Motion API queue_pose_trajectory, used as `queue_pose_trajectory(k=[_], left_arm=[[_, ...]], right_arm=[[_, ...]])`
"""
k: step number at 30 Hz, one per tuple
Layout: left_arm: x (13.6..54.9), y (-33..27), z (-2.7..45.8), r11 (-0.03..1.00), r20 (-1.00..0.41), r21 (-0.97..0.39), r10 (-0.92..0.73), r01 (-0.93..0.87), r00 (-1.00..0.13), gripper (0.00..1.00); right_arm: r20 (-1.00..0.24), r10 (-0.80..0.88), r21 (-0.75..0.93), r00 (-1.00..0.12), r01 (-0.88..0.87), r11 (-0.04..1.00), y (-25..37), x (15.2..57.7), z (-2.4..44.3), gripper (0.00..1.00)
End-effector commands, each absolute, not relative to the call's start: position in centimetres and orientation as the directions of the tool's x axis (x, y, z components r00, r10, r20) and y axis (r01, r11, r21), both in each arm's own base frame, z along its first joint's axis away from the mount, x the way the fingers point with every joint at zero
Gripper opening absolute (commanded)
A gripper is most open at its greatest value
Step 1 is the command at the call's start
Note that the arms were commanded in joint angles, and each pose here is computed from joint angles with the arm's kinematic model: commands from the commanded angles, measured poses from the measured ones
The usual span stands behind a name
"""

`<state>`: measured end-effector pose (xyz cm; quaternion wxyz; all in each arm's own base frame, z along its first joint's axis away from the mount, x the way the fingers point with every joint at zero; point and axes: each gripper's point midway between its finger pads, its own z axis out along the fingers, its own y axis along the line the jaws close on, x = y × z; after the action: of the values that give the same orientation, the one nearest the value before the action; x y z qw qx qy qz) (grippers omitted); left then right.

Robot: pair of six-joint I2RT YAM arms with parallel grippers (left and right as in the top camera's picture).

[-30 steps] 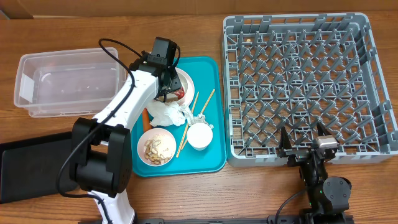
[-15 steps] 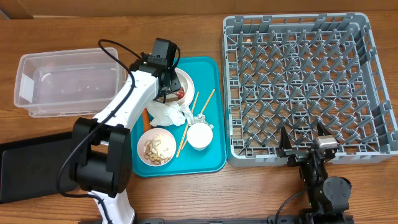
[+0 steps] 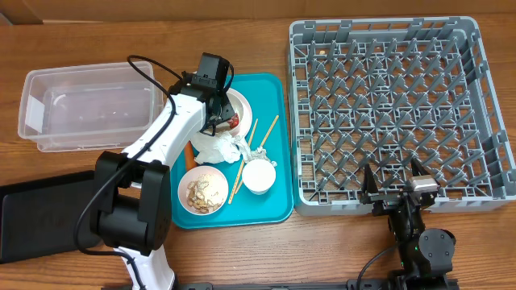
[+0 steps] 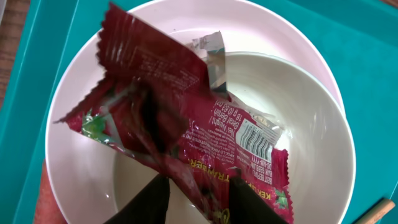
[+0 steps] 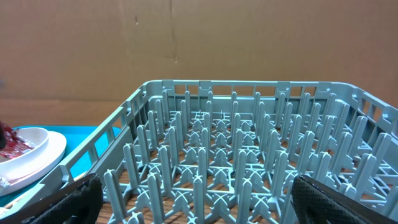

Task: Sort waste into correct bins and load items into the dishwasher
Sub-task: 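Lower the left gripper and pinch the red candy wrapper, then carry the wrapper left and release it into the clear bin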

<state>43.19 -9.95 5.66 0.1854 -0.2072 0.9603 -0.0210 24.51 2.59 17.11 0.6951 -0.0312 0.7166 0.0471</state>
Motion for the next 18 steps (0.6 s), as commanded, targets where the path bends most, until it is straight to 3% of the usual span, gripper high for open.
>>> queue_pose_trajectory(k=[1,4,7,18], left_arm=[[43.3,-9.4,5.2,0.908,-0.353,-0.1,-0.415,-0.408,-0.838,0.22],[43.3,-9.4,5.2,0.908,-0.353,-0.1,-0.415,-0.407,-0.838,0.19],[43.5,-9.4,5.6,0.908,-0.363,-0.102,-0.414,-0.406,-0.835,0.04],[45.9,-9.4,15.1,0.931,-0.53,-0.187,-0.364,-0.313,-0.766,0.04]], right_arm=[[-0.999,0.018,0.021,-0.026,-0.109,0.994,2.5,24.5,17.0,1.0],[-0.999,0.018,0.021,-0.026,-0.109,0.994,2.5,24.5,17.0,1.0],[-0.999,0.018,0.021,-0.026,-0.109,0.994,2.5,24.5,17.0,1.0],[-0.999,0.018,0.021,-0.026,-0.109,0.994,2.5,24.5,17.0,1.0]])
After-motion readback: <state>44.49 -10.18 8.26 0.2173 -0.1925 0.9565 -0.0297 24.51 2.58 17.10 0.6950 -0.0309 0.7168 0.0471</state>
